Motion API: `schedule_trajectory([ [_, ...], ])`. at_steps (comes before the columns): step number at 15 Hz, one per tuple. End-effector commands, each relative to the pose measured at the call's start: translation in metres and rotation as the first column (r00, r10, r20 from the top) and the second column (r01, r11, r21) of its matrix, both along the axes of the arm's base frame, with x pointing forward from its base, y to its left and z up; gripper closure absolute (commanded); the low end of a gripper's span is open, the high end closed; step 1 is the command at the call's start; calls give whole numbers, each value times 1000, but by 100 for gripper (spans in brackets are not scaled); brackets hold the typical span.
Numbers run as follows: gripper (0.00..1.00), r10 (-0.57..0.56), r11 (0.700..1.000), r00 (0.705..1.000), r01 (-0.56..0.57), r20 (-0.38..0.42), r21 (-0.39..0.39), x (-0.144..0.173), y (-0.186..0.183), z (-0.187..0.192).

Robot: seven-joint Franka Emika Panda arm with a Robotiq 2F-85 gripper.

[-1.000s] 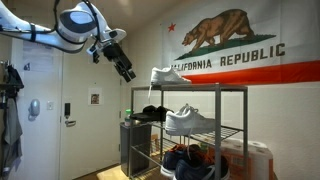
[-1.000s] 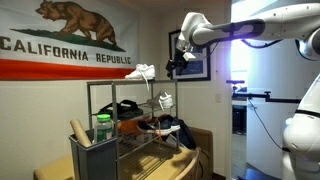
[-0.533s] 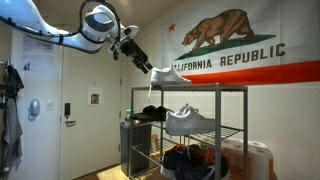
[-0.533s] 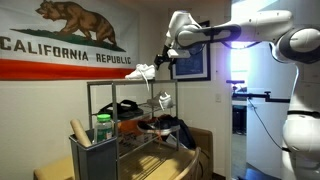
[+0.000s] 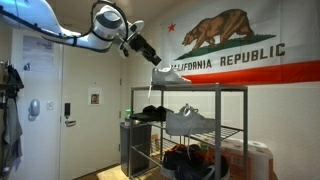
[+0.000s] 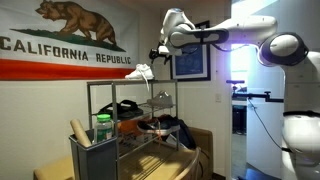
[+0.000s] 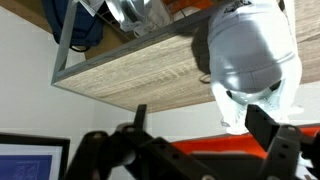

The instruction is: Move the white shoe from the first shelf to the second shelf

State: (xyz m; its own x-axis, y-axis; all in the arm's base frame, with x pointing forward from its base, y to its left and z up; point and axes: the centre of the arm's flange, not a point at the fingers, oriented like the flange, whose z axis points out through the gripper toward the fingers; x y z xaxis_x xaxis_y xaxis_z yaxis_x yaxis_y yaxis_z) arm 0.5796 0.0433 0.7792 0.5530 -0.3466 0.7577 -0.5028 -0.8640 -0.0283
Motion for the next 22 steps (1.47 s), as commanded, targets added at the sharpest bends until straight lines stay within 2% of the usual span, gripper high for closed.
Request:
schedule_trajectory([
  [1, 0, -34, 999, 998, 34, 54, 5, 17, 8, 15],
  [4, 0, -42, 999, 998, 42, 57, 2, 20, 9, 10],
  [20, 0, -60, 998, 997, 60, -51, -7, 24, -6, -47],
  [21, 16, -63, 998, 997, 62, -49, -8, 24, -6, -46],
  [22, 26, -63, 998, 997, 63, -48, -6, 24, -6, -45],
])
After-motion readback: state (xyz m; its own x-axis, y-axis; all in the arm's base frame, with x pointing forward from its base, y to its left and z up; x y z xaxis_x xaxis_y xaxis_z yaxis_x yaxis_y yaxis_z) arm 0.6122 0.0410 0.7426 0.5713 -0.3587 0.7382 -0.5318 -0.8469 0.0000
